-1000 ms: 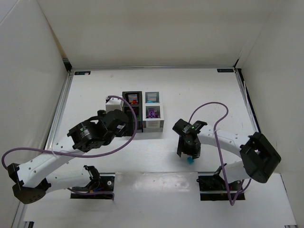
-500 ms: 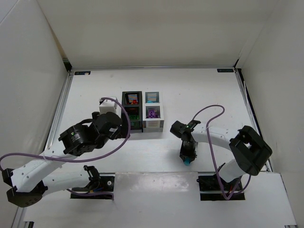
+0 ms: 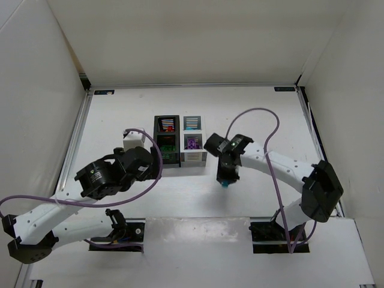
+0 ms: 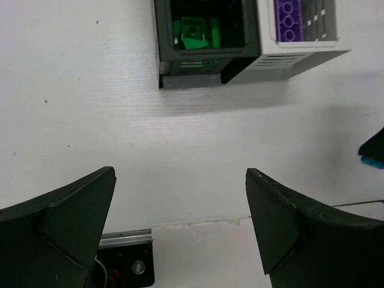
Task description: Sort the legos into containers by color
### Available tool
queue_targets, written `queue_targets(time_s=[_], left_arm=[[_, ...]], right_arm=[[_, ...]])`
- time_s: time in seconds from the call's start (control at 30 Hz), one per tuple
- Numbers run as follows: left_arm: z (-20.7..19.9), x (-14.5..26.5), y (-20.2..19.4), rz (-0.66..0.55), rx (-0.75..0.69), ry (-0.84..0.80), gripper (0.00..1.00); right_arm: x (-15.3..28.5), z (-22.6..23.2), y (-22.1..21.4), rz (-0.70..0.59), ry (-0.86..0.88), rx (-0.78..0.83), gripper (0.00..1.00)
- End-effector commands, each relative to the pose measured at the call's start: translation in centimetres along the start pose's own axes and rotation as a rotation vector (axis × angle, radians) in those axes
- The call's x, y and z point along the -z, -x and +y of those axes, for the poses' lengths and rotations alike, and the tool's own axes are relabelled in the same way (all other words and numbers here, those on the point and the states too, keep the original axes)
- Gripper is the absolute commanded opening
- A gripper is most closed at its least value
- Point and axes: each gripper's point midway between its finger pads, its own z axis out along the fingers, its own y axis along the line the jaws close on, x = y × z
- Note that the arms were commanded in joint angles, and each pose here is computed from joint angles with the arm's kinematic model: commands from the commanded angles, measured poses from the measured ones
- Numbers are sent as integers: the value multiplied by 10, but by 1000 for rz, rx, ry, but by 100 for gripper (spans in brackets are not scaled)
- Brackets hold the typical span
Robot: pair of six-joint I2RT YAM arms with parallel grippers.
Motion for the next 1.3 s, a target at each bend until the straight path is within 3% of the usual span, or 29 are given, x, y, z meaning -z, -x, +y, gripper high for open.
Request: queue_targets(time_s=[0.0, 0.27, 0.57, 0.73, 0.77, 0.9, 1.03, 1.1, 1.2, 1.27], left_arm=[[13, -3, -19, 47, 22, 55, 100], [23, -15, -66, 135, 147, 68, 100], [21, -36, -87, 211, 125, 100, 100], [19, -63, -70, 318, 191, 67, 100], [24, -71, -52, 270, 239, 68, 100], [32, -68, -12, 164, 208, 40, 100], [53, -75, 4, 202, 220, 78, 100], [62, -81, 12, 214, 260, 88, 100], [68, -83, 22, 212, 279, 84, 100], [74, -85, 27, 209, 286, 95, 100]], right_arm=[[53, 16, 38, -149, 77, 104, 7], [134, 87, 127, -377, 343, 212, 5], [151, 140, 184, -476, 412, 284, 5], [139, 158, 215, -485, 443, 283, 5], [133, 161, 222, -484, 434, 285, 7], [117, 170, 253, -520, 433, 299, 8], [112, 173, 280, -560, 425, 255, 11], [105, 174, 280, -537, 439, 259, 22], [100, 174, 279, -523, 450, 271, 25], [95, 173, 274, -504, 441, 279, 34]])
